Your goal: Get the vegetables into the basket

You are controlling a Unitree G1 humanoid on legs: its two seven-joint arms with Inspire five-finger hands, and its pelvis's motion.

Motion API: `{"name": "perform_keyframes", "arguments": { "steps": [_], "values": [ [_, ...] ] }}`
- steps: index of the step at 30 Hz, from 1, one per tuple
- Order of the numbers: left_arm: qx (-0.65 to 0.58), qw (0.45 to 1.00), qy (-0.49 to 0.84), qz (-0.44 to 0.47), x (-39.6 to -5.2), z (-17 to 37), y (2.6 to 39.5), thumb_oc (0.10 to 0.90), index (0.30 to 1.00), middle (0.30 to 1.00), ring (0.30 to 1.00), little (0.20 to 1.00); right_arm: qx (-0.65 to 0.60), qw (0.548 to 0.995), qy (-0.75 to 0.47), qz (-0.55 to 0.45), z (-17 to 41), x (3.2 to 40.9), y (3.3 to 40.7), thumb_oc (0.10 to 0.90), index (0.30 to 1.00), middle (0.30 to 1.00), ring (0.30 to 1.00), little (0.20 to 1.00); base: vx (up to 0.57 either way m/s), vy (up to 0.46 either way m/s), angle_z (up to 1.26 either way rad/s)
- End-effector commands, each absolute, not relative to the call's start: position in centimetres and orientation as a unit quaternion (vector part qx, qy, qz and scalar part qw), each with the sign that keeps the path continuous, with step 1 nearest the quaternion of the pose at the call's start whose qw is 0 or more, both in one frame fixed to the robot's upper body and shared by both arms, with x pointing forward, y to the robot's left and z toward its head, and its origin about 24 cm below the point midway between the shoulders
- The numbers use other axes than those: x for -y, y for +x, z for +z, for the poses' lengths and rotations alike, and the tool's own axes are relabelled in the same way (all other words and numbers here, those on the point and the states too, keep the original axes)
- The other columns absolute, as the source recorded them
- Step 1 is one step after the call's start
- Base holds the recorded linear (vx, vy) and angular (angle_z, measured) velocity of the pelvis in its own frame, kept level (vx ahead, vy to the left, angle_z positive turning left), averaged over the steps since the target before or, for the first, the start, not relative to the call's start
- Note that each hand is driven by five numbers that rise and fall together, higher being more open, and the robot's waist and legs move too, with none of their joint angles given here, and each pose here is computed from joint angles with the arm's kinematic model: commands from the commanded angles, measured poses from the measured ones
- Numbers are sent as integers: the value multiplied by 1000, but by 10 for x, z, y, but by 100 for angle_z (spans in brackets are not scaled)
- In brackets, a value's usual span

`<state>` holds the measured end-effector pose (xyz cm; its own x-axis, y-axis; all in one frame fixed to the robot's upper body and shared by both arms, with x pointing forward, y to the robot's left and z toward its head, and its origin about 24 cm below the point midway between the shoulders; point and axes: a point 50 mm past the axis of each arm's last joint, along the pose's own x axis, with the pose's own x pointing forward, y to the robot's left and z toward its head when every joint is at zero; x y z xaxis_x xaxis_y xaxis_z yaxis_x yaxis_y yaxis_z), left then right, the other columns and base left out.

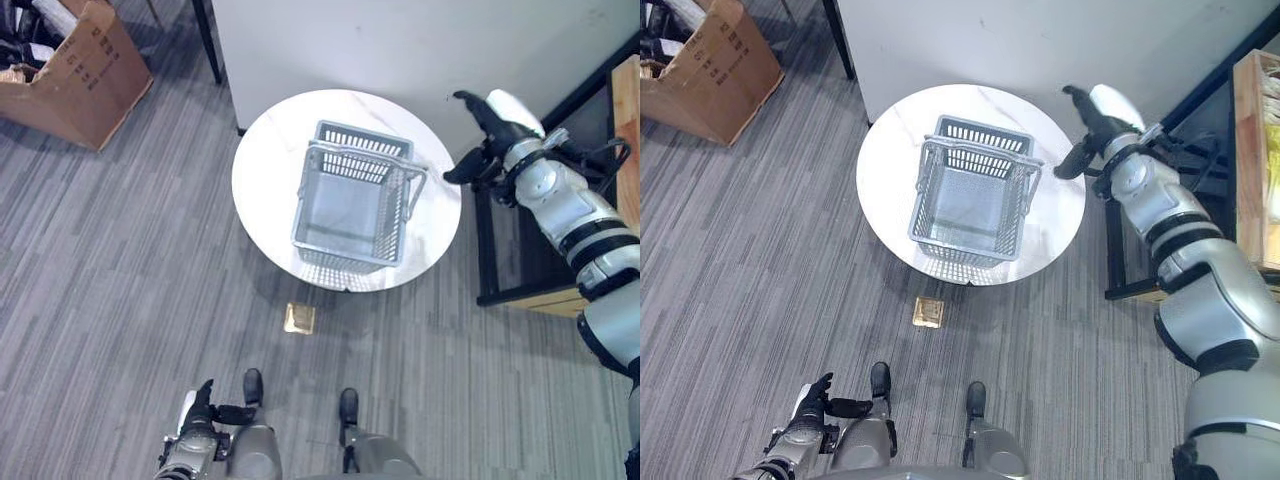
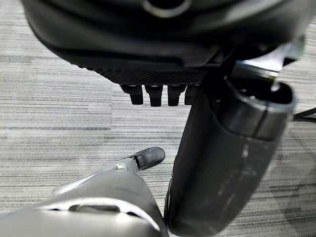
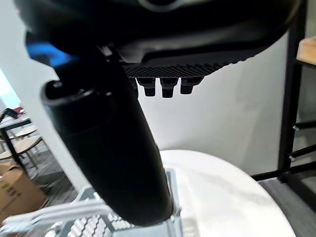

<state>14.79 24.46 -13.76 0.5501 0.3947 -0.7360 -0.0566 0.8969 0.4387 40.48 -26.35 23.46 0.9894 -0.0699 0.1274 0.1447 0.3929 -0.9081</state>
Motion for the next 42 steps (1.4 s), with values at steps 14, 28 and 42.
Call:
{"name": "perform_keyframes", "arguments": {
  "steps": [14,28,42],
  "values": [
    [-464,839,225,172,-258,-136,143,900,1000,1000,1000,1000,91,749,-600,-264,362,301,383,900,1000,1000,1000,1000,-11,14,15],
    [-446,852,232,149,-252,-131,160,900,1000,1000,1000,1000,98,741,-609,-265,374,284,387,900,1000,1000,1000,1000,0,19,14],
    [-439,856,236,138,-245,-130,167,900,1000,1000,1000,1000,72,750,-607,-251,354,283,394,900,1000,1000,1000,1000,-2,14,1]
  ]
}}
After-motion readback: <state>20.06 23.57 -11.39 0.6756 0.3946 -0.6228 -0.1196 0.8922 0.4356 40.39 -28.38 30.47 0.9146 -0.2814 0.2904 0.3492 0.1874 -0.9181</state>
